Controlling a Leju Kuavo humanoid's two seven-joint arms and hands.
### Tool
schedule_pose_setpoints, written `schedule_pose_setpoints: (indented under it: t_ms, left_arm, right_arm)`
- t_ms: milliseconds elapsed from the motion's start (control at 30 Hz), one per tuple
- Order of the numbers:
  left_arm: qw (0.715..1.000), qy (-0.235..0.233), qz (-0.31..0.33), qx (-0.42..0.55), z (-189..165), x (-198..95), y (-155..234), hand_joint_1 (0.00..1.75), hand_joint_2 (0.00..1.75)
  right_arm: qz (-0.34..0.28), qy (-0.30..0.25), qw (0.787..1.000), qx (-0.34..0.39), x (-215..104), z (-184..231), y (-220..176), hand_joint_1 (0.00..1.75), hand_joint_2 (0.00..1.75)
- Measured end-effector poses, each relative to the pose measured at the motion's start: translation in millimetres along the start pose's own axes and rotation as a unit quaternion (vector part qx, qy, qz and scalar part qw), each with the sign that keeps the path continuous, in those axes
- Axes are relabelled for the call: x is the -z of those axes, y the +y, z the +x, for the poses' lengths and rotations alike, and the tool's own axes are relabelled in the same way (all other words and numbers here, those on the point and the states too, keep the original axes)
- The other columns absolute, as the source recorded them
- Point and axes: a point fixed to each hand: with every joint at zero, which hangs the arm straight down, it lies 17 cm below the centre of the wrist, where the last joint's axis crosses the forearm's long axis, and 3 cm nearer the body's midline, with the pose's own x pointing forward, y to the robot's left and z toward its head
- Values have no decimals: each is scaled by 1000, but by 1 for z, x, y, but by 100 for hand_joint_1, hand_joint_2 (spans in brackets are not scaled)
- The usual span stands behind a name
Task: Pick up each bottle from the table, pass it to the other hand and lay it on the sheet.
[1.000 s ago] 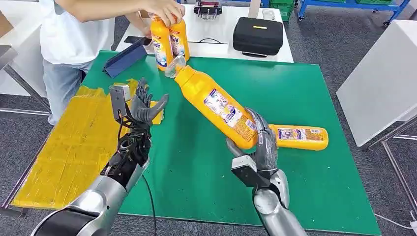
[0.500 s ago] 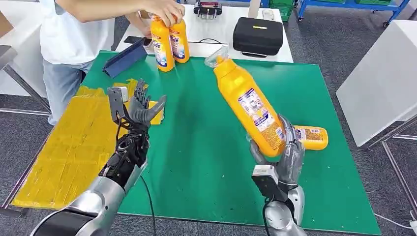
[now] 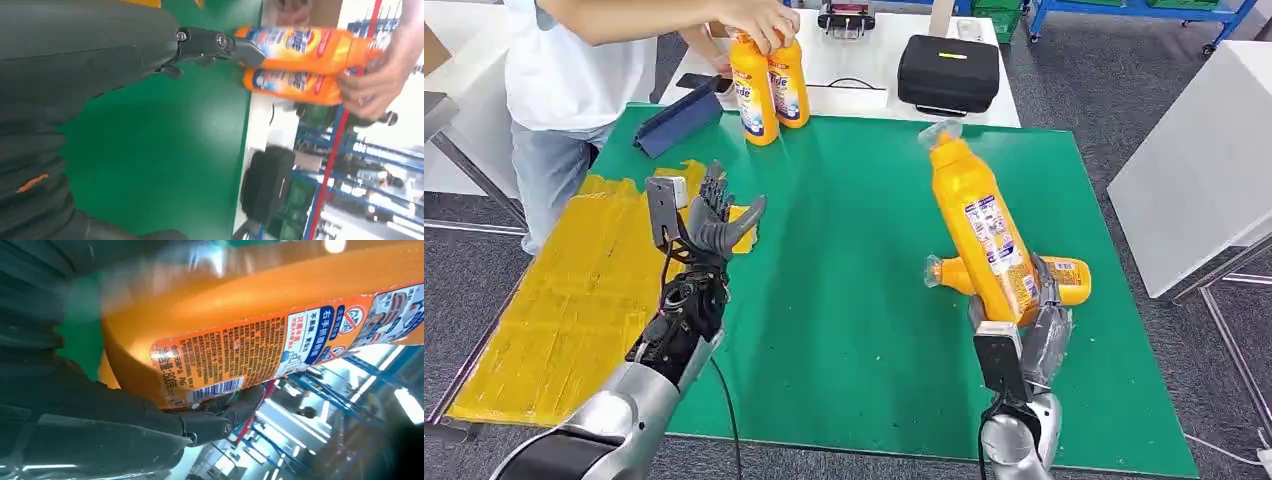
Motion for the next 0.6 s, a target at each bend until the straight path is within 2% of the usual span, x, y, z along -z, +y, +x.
schedule_pose_setpoints:
  t_ms: [167, 333, 467, 600]
  left_arm:
    - [988, 25, -93, -121, 2, -13, -45, 0, 175]
    - [970, 41, -160, -178, 9, -30, -83, 0, 175]
    - [959, 44, -194, -202, 16, -41, -103, 0, 175]
    - [957, 41, -202, -202, 20, -44, -108, 0, 175]
  right_arm:
    - [19, 10, 1000, 1, -2, -7, 14, 175, 175]
    - [31, 8, 999, -1, 0, -8, 22, 175, 175]
    - [34, 4, 999, 1, 3, -9, 26, 175, 175]
    - [38, 7, 999, 1, 2, -11, 29, 175, 175]
